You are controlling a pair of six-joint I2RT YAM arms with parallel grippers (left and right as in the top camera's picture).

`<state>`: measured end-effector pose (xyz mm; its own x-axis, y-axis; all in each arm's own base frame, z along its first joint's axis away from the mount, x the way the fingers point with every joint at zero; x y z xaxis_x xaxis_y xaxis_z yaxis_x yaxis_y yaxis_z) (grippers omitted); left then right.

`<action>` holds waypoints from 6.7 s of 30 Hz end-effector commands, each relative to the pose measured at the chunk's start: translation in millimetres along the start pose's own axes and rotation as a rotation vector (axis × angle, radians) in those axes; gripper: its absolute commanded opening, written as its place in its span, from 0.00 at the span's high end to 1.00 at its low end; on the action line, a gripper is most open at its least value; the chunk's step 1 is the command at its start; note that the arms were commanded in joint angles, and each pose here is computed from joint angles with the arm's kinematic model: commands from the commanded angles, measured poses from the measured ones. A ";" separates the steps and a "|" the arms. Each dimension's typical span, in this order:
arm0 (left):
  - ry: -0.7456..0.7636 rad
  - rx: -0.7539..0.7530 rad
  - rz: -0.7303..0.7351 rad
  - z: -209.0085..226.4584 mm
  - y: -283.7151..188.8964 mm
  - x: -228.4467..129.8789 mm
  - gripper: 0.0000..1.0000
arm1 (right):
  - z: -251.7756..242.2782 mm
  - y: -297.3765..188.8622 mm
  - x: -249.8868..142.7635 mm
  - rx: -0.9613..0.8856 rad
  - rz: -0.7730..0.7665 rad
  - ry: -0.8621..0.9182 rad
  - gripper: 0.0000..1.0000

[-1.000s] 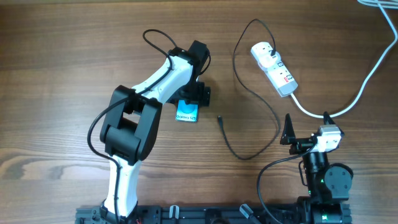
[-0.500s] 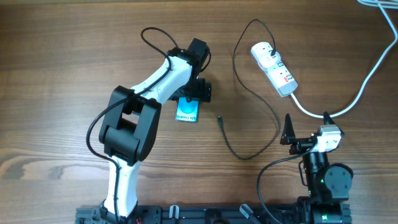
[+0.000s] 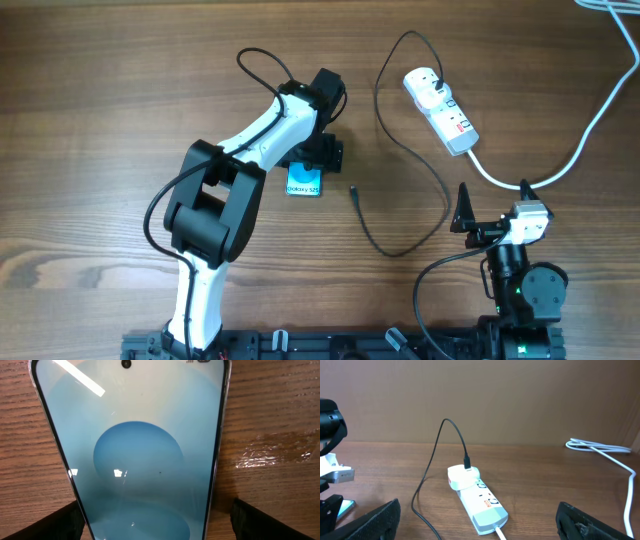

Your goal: Plug charger to phone and switch on socket

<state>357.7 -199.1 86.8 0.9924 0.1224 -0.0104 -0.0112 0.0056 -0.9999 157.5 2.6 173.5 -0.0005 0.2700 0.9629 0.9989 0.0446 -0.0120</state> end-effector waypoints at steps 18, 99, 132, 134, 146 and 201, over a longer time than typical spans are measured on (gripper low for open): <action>-0.042 0.075 0.016 15.7 21.8 1.3 0.00 | -1.8 -0.2 -0.1 -0.018 0.000 0.012 0.00; -0.055 -0.008 0.073 3.9 21.9 -6.3 0.27 | -1.8 -0.2 -0.1 -0.018 0.000 0.012 0.00; -0.177 -0.125 -0.039 5.3 -63.8 -3.2 0.34 | -1.8 -0.2 -0.1 -0.018 0.000 0.012 0.00; -0.208 -0.130 -0.037 7.7 -69.1 -4.6 0.34 | -1.8 -0.2 0.0 -0.018 -0.001 0.012 0.00; -0.297 -0.537 0.247 17.5 -100.0 -4.5 0.35 | -1.8 -0.2 -0.1 -0.018 0.000 0.012 0.00; -0.531 -1.357 0.858 76.8 -169.2 29.3 0.34 | -1.7 -27.4 190.3 0.665 0.212 0.521 0.00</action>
<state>382.7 -122.3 230.3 0.5626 -0.0144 -0.8266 -0.0986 -0.9939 -0.0497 125.8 33.9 342.6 0.3789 -0.2356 0.8949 0.8680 0.4257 -0.2555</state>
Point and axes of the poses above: each gripper's point midway between its finger pads, its own y axis out along the fingers, its own z axis along the line the jaws close on, x = y × z, the point moved 9 cm from there along -y, back along the fingers, and after that the axes turned 15 degrees about -y, right-handed, at the moved point
